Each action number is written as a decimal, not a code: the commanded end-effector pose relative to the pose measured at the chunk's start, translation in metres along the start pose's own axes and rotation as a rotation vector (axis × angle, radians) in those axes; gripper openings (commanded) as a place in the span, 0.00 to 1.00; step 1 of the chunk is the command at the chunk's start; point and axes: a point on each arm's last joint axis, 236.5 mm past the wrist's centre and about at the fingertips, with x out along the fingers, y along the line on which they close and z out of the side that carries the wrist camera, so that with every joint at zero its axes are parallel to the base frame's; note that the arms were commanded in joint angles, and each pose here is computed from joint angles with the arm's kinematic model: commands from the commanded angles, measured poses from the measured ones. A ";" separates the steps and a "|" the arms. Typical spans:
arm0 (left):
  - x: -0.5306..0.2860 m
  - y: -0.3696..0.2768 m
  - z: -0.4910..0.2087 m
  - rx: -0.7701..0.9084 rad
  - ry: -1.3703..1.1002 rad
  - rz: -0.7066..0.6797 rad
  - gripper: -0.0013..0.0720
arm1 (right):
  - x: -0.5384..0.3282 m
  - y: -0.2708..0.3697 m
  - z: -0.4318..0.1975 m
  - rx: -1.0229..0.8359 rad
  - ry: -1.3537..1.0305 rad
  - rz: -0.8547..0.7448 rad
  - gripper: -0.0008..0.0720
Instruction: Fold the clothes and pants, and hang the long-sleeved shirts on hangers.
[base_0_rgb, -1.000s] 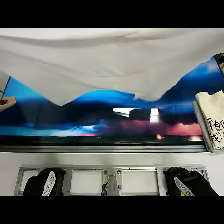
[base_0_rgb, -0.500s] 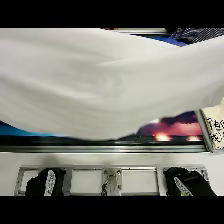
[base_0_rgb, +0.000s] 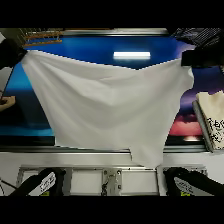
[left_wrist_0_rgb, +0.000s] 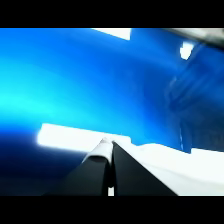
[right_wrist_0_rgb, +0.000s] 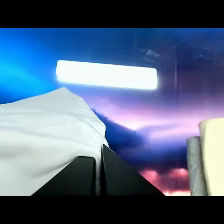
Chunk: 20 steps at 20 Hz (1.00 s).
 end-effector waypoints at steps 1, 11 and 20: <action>0.107 0.007 -0.017 0.042 0.069 0.020 0.02 | 0.108 0.015 0.007 -0.052 0.070 -0.006 0.03; 0.143 0.055 -0.031 -0.047 0.250 0.077 0.78 | 0.143 -0.029 -0.010 -0.025 0.108 0.051 0.77; 0.067 0.105 -0.267 -0.223 0.629 0.186 0.78 | 0.160 -0.071 -0.278 0.588 0.488 0.274 0.68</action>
